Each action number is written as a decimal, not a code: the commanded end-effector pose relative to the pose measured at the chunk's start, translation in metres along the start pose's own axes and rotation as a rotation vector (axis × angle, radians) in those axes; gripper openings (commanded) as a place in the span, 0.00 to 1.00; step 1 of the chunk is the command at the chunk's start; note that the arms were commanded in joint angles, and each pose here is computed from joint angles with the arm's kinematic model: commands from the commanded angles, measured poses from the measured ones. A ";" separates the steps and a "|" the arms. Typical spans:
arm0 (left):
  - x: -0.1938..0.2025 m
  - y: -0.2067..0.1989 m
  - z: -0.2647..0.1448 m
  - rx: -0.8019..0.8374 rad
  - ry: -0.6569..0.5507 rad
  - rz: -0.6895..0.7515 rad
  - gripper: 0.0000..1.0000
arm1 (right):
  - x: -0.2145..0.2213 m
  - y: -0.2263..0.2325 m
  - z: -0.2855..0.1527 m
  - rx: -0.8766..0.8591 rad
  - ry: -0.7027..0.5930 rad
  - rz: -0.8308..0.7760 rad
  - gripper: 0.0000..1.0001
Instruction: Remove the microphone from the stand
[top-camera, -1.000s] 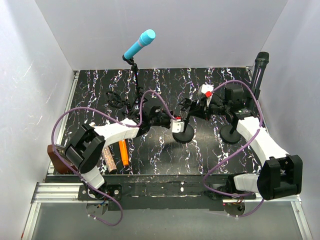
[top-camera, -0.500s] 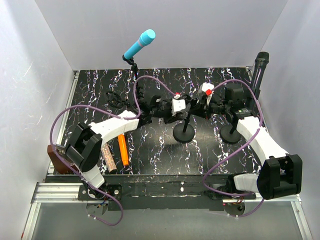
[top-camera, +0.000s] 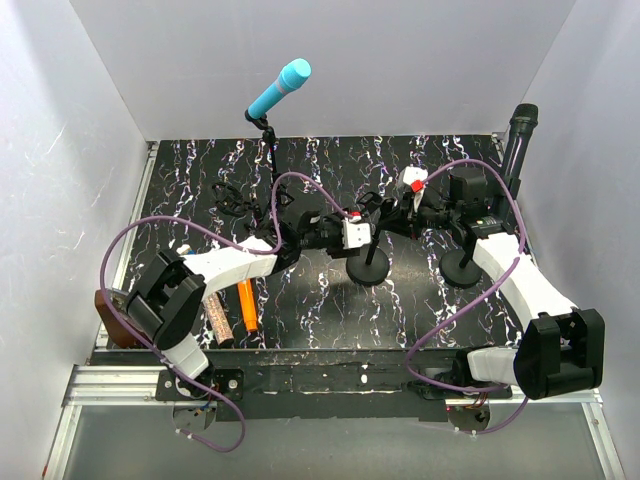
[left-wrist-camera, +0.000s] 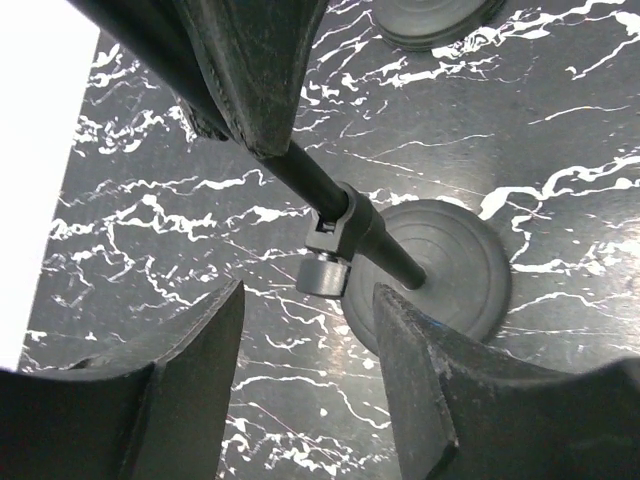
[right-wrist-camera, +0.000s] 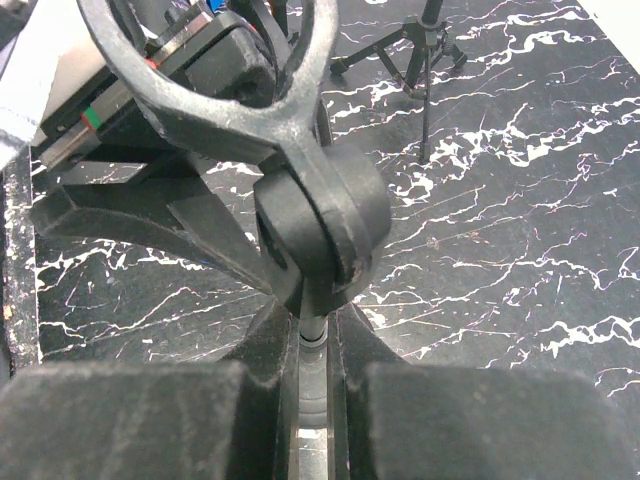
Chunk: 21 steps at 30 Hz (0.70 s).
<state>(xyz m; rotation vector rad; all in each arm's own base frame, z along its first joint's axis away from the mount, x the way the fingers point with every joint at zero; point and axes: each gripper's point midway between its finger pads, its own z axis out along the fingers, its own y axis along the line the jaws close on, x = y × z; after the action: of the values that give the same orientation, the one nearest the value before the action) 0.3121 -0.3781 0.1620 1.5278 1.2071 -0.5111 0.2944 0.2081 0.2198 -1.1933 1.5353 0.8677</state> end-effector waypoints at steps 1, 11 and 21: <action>-0.016 0.018 0.008 -0.048 -0.047 0.089 0.50 | 0.022 0.015 0.000 -0.032 0.062 0.112 0.01; -0.017 0.009 0.019 0.008 -0.054 0.041 0.14 | 0.022 0.013 0.001 -0.033 0.060 0.118 0.01; -0.037 0.008 0.000 0.064 -0.033 -0.362 0.00 | 0.018 0.014 -0.001 -0.030 0.046 0.105 0.01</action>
<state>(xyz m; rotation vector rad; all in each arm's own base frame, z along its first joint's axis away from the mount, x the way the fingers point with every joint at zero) 0.3100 -0.3874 0.1491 1.5119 1.3563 -0.6189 0.2955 0.2061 0.2195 -1.1703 1.5574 0.8740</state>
